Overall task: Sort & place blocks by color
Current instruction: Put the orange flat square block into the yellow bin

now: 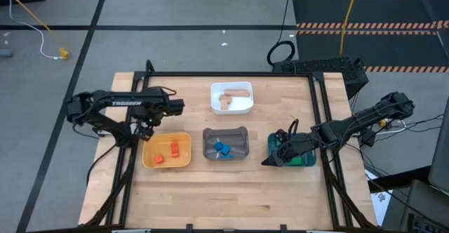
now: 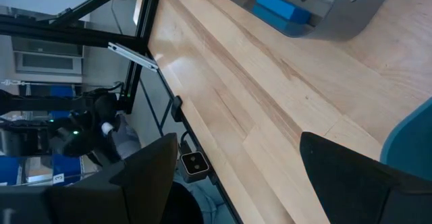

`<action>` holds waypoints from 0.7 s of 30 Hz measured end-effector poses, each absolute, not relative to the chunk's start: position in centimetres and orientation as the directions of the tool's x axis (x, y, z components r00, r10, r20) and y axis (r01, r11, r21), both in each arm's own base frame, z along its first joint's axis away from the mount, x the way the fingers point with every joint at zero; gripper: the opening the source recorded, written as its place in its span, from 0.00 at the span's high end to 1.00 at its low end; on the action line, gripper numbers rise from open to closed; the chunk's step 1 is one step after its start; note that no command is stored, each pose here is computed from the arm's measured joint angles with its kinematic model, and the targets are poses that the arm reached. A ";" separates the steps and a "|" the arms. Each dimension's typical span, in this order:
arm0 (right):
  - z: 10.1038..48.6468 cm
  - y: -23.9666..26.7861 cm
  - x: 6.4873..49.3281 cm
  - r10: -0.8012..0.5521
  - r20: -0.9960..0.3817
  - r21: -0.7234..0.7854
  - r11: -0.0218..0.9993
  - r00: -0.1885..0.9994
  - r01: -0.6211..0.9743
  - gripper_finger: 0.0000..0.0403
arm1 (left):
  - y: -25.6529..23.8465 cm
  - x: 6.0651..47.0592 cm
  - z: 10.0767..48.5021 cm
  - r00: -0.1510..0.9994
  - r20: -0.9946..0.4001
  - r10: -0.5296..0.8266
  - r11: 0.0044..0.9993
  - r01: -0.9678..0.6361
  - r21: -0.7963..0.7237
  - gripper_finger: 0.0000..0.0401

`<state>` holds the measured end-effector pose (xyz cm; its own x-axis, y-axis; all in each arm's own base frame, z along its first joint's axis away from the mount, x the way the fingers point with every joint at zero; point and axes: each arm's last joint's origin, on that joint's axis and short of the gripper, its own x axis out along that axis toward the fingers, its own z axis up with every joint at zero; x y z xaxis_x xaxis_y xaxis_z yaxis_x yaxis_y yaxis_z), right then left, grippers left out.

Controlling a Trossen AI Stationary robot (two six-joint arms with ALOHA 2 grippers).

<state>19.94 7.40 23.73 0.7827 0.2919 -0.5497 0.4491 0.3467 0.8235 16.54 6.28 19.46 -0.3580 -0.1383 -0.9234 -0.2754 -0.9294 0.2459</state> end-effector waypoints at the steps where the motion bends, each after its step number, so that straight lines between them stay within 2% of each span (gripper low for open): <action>1: 23.7 7.4 19.9 0.292 -0.549 0.824 0.347 0.783 0.449 0.25 | 6.3 16.6 19.3 -0.367 -0.917 -0.156 -0.936 -0.243 0.257 0.32; 10: 23.7 7.4 19.9 0.292 -0.549 0.824 0.347 0.783 0.449 0.25 | 5.7 16.8 17.2 -0.454 -0.859 -0.235 -0.968 0.028 0.249 0.32; 16: 23.7 7.4 19.9 0.292 -0.549 0.824 0.346 0.783 0.448 0.25 | 5.5 16.3 16.8 -0.472 -0.848 -0.239 -0.971 0.096 0.220 0.32; 21: 23.7 7.4 19.9 0.292 -0.549 0.824 0.347 0.783 0.449 0.25 | 5.1 15.4 15.0 -0.471 -0.849 -0.239 -0.971 0.137 0.197 0.32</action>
<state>19.94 7.40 23.73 0.7829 0.2923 -0.5492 0.4485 0.3467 0.8238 15.36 5.13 14.97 -0.4706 -0.2388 -0.8494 0.1367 -0.9708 0.1972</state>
